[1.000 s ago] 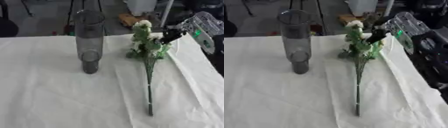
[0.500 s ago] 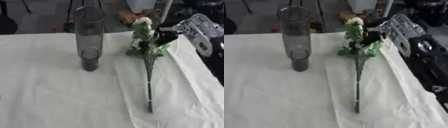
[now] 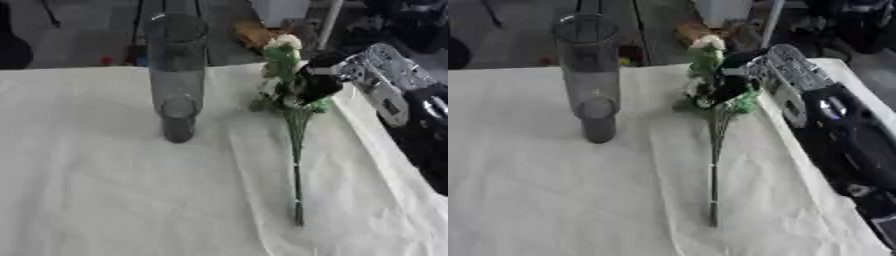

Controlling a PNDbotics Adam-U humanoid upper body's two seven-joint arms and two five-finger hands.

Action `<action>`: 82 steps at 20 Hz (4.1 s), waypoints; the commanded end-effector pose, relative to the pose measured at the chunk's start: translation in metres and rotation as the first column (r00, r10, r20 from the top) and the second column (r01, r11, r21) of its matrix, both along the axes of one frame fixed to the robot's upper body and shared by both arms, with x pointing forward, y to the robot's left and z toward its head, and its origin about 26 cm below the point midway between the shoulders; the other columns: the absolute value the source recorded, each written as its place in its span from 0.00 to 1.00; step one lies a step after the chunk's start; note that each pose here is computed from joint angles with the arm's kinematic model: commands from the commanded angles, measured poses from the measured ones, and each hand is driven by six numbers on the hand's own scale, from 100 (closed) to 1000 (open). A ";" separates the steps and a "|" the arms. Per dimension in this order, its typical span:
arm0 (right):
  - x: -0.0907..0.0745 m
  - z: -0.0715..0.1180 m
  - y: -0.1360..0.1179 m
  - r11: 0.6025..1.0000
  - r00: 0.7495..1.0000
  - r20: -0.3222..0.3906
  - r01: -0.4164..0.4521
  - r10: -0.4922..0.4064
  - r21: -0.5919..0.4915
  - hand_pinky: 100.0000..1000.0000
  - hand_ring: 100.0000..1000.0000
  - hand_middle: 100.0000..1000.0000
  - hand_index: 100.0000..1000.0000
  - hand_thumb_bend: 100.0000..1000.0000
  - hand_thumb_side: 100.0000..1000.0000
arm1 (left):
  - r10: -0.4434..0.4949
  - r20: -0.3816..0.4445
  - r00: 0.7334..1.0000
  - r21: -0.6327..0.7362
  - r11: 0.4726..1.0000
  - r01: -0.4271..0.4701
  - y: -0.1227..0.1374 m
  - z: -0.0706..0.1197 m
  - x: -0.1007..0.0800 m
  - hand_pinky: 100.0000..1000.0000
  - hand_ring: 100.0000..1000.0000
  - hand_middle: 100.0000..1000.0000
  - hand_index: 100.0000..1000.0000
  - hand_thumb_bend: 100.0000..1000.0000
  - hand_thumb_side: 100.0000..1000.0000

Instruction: Arrange flowers into the vase.

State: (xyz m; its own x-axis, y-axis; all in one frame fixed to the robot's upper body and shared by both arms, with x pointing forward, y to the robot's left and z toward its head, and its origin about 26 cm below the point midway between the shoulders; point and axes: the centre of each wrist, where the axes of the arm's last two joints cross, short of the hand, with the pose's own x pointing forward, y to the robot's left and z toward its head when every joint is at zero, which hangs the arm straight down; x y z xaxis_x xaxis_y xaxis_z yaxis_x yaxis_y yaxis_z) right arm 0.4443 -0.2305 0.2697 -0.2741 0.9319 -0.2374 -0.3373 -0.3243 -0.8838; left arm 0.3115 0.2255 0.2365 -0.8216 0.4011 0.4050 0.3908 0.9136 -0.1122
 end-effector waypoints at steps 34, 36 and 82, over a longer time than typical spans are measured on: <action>-0.001 -0.040 0.028 0.997 0.993 -0.087 -0.080 0.080 0.010 0.41 0.72 0.60 0.86 0.26 1.00 | -0.011 0.025 1.000 0.018 1.000 0.011 0.000 0.008 -0.002 0.83 0.78 0.86 0.90 0.00 0.77; -0.002 -0.040 0.028 0.997 0.994 -0.080 -0.070 0.071 0.006 0.41 0.71 0.60 0.85 0.24 1.00 | -0.011 0.025 1.000 0.017 1.000 0.010 0.000 0.008 -0.002 0.83 0.78 0.86 0.90 0.00 0.77; -0.051 0.010 0.009 1.000 0.982 0.187 0.013 -0.014 0.006 0.37 0.66 0.58 0.85 0.31 1.00 | -0.004 0.031 0.999 0.026 1.000 0.003 0.000 0.009 -0.002 0.83 0.78 0.86 0.91 0.00 0.78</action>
